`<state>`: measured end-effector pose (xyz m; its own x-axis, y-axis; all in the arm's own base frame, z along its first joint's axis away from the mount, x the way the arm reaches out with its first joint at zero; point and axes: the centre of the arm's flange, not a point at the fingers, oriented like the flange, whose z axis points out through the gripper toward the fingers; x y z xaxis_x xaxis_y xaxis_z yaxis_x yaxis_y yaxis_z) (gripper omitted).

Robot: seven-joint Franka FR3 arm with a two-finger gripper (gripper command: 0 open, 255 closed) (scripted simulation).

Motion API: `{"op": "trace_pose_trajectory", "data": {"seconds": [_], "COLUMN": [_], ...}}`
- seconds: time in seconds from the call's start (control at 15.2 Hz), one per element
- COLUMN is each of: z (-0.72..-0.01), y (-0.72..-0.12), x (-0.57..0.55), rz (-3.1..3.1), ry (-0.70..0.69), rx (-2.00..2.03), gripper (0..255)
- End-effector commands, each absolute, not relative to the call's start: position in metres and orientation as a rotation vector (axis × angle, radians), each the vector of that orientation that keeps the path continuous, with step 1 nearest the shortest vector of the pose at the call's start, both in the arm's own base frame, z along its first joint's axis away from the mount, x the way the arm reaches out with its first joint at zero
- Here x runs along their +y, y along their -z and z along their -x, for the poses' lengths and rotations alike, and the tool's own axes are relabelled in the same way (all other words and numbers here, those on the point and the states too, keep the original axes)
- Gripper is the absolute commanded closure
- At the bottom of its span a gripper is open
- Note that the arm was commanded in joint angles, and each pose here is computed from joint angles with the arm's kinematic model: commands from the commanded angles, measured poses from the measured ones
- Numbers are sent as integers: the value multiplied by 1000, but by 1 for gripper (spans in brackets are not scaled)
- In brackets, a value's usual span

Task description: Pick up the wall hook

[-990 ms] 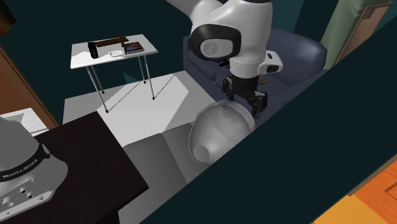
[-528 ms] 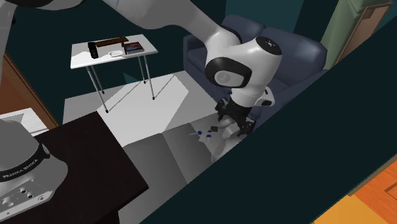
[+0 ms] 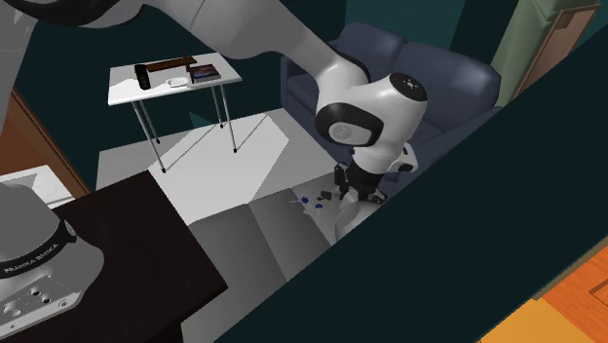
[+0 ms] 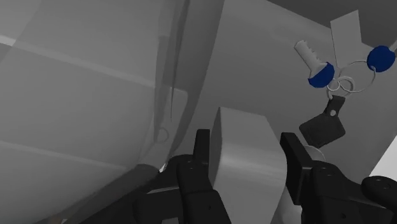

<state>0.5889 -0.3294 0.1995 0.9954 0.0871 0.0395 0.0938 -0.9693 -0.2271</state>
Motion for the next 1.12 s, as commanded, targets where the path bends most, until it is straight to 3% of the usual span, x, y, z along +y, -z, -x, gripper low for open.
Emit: {"op": "trace_pose_trajectory", "data": {"seconds": [0.0, 0.46, 1.06], "z": [-587, -587, -587], "y": [-198, -197, -245], "x": [-331, -330, -330], "rz": [2908, 2908, 2908], "ry": [39, 39, 39], "rx": [-128, -128, -128], "gripper": [255, 255, 255]}}
